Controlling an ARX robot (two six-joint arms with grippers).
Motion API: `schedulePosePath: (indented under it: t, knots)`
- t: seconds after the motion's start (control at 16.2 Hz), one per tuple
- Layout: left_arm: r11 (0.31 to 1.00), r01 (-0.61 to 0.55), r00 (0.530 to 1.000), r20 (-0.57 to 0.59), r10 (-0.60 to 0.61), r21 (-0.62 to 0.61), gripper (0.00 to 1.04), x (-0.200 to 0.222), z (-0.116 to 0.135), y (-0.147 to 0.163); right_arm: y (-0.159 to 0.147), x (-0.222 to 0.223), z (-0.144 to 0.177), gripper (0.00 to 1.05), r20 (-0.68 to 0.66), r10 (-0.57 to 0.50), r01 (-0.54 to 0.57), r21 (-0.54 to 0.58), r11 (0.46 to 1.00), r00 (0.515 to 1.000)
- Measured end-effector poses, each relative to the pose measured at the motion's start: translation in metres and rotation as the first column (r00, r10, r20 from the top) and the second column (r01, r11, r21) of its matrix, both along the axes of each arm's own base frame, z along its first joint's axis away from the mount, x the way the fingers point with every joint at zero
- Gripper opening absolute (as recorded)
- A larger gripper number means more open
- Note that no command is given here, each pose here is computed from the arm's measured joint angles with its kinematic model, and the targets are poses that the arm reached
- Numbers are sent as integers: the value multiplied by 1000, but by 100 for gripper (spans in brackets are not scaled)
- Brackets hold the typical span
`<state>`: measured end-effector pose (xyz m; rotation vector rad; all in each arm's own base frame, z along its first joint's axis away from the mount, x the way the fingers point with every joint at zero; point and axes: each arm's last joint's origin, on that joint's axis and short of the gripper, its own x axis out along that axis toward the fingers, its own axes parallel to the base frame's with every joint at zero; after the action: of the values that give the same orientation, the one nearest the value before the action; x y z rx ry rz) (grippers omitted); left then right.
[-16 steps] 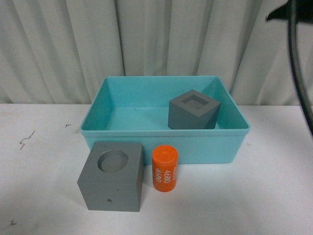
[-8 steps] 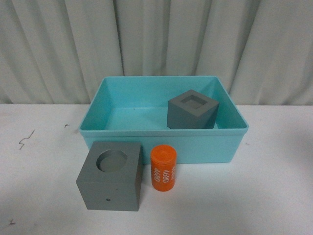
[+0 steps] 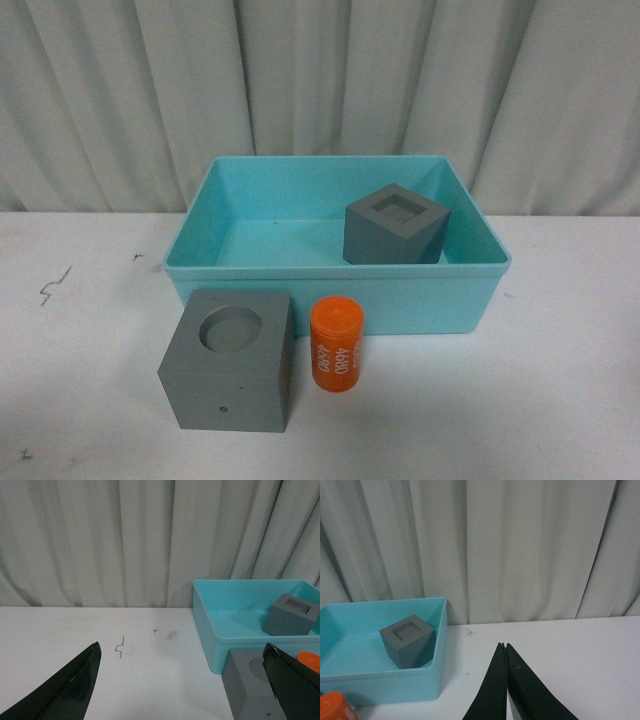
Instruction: Place gray and orange parts in blue box
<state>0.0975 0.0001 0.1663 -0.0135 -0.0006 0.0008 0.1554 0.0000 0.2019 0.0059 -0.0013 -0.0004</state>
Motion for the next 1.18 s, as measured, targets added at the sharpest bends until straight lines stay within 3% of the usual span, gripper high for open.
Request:
schedulePosePath:
  t: [0.74,1.18]
  knots:
    - [1000,0,1000,0,0,0,98,0,0,0,0,-35,-33,2,-2,0,0,0,1000,1000]
    - [1000,0,1000,0,0,0,98,0,0,0,0,-46,-32,2,13,0,0,0,1000,1000]
